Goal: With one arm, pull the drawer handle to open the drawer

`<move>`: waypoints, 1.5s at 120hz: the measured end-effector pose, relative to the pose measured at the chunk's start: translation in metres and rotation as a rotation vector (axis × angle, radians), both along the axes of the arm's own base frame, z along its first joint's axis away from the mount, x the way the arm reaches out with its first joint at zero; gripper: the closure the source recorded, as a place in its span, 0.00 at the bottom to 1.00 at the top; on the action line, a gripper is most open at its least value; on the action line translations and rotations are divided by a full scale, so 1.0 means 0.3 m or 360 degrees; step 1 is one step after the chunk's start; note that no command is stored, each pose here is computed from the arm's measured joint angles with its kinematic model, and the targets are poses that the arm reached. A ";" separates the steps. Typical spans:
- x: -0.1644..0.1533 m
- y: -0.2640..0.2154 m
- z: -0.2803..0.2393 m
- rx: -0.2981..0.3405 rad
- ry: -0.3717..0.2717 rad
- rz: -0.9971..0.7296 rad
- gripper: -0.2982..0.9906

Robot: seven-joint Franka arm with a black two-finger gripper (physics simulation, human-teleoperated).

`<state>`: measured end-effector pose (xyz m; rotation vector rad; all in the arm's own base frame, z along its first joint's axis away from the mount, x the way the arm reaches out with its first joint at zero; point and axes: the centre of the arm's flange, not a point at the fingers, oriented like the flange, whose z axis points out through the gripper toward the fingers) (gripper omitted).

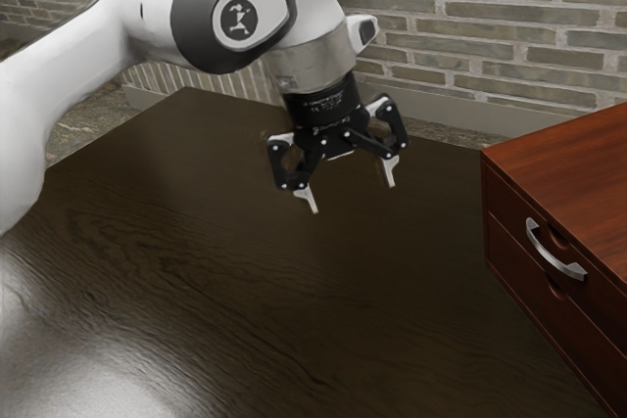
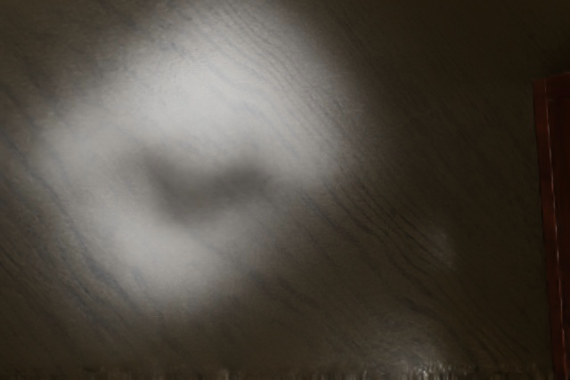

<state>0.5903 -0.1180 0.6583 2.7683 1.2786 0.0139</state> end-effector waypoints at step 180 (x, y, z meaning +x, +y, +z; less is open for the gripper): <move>0.055 -0.427 -0.351 -0.0420 -0.0542 0.0410 0.23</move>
